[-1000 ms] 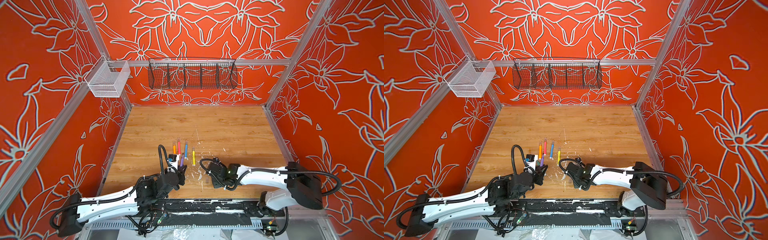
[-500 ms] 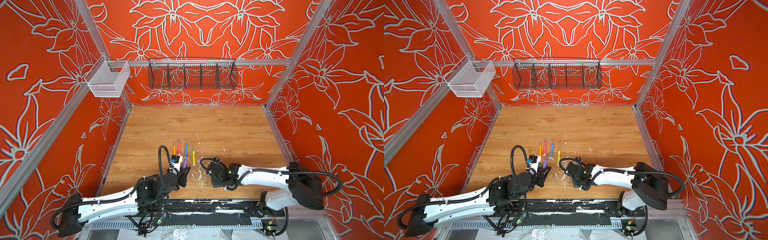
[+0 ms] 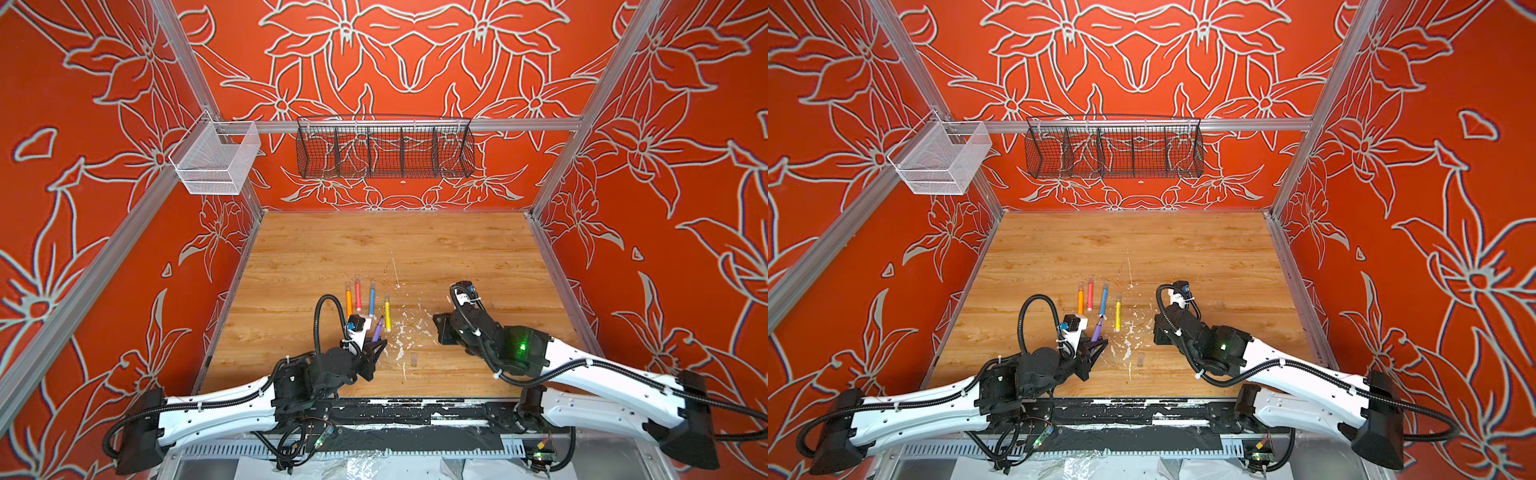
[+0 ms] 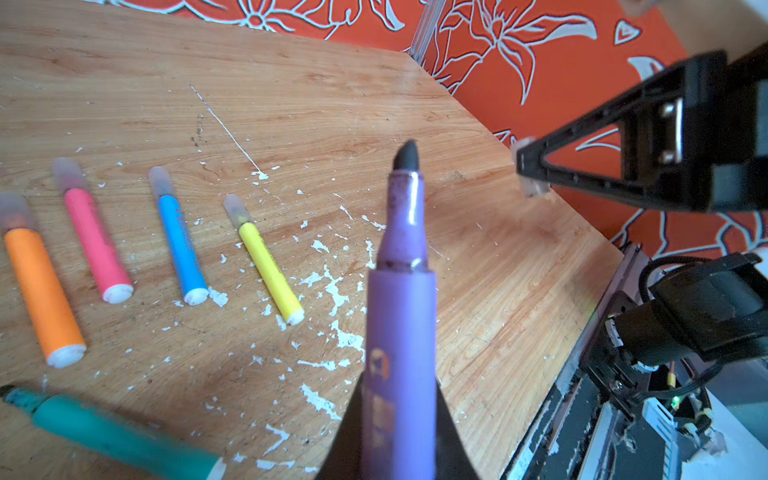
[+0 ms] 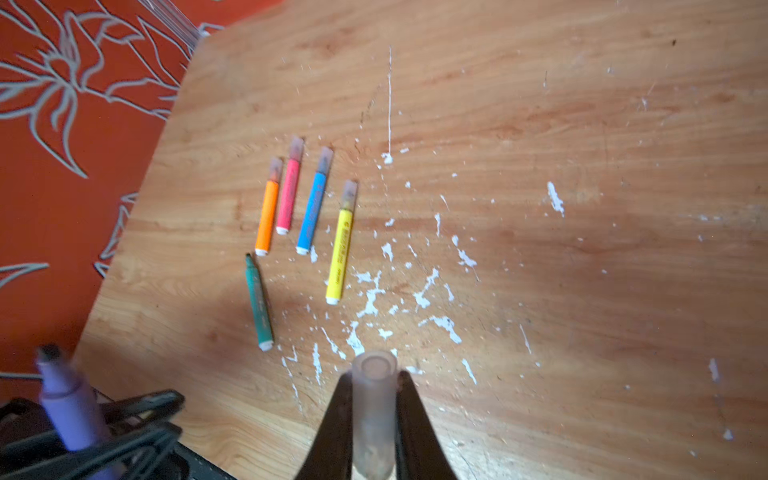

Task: Insert the pens into the pen caps
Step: 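Close the right gripper on the clear cap and lift it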

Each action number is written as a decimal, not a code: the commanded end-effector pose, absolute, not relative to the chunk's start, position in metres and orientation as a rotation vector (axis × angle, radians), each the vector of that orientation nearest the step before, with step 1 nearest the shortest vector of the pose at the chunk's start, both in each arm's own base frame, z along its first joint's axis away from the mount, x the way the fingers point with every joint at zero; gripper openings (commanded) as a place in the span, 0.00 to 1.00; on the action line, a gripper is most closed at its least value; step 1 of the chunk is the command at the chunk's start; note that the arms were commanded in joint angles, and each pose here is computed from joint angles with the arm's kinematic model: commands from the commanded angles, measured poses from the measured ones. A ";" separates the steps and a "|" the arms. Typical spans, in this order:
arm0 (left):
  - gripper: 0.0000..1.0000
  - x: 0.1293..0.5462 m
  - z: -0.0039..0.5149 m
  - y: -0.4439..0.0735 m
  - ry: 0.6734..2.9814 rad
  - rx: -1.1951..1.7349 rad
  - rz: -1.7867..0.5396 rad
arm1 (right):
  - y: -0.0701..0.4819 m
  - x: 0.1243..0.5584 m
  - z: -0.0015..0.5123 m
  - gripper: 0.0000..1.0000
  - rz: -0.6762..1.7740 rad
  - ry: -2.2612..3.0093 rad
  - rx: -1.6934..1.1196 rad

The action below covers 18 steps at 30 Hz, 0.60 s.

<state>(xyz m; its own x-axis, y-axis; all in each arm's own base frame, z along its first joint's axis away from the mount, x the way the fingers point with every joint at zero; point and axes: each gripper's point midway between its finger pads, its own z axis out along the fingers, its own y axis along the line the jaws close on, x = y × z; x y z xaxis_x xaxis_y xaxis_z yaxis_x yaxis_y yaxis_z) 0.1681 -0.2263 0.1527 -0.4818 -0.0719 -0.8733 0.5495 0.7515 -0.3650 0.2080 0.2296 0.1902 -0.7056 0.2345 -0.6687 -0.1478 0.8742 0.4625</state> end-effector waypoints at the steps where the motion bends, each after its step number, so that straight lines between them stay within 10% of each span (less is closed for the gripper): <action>1: 0.00 0.171 0.169 -0.232 1.872 0.378 -0.799 | 0.244 0.227 0.226 0.07 0.708 2.127 0.097; 18: 0.00 0.191 0.176 -0.271 1.916 0.377 -0.795 | 0.286 0.234 0.273 0.02 1.011 1.918 0.052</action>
<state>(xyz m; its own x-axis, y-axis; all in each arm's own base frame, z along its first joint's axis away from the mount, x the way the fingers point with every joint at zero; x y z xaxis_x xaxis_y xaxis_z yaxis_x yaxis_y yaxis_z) 0.1848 -0.2609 0.1538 -0.4842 -0.0093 -0.8749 0.5643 0.7609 -0.3204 0.2382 0.2818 0.2614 -0.5723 0.3896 -0.7215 -0.3031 0.7171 0.6276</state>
